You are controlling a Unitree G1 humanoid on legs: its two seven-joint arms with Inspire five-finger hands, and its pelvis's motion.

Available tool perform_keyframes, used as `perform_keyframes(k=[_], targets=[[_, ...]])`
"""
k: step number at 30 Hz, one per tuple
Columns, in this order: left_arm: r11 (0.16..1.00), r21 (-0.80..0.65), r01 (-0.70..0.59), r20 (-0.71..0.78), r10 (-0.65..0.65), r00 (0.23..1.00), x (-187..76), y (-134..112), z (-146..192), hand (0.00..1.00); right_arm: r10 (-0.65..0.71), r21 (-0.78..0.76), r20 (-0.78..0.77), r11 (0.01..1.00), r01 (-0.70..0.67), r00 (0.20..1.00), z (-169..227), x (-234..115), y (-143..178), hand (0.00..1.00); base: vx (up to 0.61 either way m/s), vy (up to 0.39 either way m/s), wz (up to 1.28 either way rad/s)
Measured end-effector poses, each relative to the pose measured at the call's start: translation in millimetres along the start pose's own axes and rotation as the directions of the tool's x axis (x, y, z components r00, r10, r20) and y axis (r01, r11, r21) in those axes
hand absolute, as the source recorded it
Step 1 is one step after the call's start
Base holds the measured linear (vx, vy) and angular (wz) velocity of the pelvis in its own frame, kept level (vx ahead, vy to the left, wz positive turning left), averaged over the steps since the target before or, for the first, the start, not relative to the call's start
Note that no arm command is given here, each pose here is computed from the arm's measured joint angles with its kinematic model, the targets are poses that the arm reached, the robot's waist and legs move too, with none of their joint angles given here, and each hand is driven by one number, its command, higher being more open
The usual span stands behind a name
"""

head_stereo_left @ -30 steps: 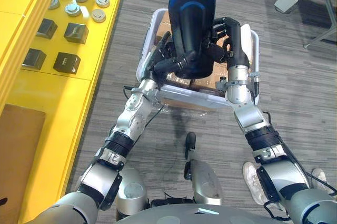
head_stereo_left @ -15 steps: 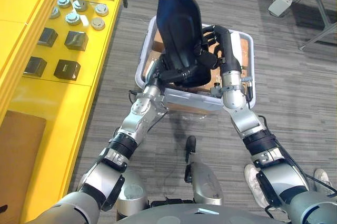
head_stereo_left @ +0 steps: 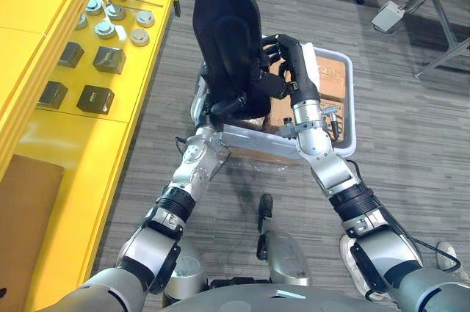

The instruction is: Walk over and take three plastic housings, then place them on the shelf

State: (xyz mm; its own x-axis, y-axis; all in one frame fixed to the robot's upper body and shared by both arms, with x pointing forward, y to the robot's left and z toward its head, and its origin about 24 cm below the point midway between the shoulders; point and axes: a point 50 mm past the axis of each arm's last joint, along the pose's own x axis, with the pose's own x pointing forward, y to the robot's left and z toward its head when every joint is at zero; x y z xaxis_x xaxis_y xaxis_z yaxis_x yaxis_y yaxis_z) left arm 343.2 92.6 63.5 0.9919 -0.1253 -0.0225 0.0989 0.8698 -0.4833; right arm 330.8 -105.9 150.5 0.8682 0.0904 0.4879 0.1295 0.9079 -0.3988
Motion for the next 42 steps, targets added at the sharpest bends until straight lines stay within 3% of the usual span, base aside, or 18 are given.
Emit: perform_keyframes(k=[6, 8, 17, 18, 30, 34, 37, 42], targets=[[0.987, -0.014, 0.16, -0.006, -0.16, 0.987, -1.1, -5.2, -1.6, 0.0, -0.046, 0.007, -0.003, 0.999, 0.046, 0.999, -0.3, 1.5, -7.2, 0.0, 0.02, 0.015, 0.0], [0.966, -0.082, 0.246, 0.003, -0.246, 0.969, -3.8, -5.4, -4.3, 0.0, -0.08, 0.024, -0.016, 0.996, 0.08, 0.997, -1.8, 1.6, -10.9, 0.0, 0.0, 0.0, 0.0], [0.912, -0.188, 0.364, 0.002, -0.371, 0.929, -19.0, 9.5, -16.7, 0.0, -0.085, 0.168, 0.007, 0.982, 0.083, 0.996, 0.7, -26.6, 2.1, 0.0, 0.01, 0.004, -0.01], [0.911, -0.189, 0.365, 0.001, -0.372, 0.928, -20.2, 9.9, -17.4, 0.0, -0.086, 0.171, 0.007, 0.982, 0.083, 0.996, 0.3, -28.5, 2.1, 1.0, 0.03, 0.005, 0.03], [0.925, -0.21, 0.318, -0.001, -0.325, 0.946, -56.3, 16.7, -32.9, 0.0, -0.084, 0.228, -0.006, 0.97, 0.083, 0.996, -9.3, -67.0, 2.1, 1.0, 0.01, 0.011, 0.1], [0.963, -0.142, 0.23, -0.006, -0.233, 0.972, -73.0, 21.5, -36.1, 0.0, -0.114, 0.266, -0.127, 0.953, 0.145, 0.985, -19.9, -90.6, 3.5, 1.0, 0.03, 0.02, 0.03], [0.99, -0.133, 0.046, 0.037, -0.042, 0.998, -82.2, 39.1, -33.0, 0.0, -0.118, 0.184, -0.207, 0.97, 0.157, 0.971, -32.1, -112.4, 1.3, 1.0, 0.0, 0.0, 0.0], [0.991, 0.041, -0.129, 0.053, 0.126, 0.991, -100.4, 50.1, -38.7, 0.0, -0.119, 0.159, -0.334, 0.971, 0.18, 0.935, -45.1, -141.2, 3.9, 1.0, 0.0, 0.0, 0.0]])
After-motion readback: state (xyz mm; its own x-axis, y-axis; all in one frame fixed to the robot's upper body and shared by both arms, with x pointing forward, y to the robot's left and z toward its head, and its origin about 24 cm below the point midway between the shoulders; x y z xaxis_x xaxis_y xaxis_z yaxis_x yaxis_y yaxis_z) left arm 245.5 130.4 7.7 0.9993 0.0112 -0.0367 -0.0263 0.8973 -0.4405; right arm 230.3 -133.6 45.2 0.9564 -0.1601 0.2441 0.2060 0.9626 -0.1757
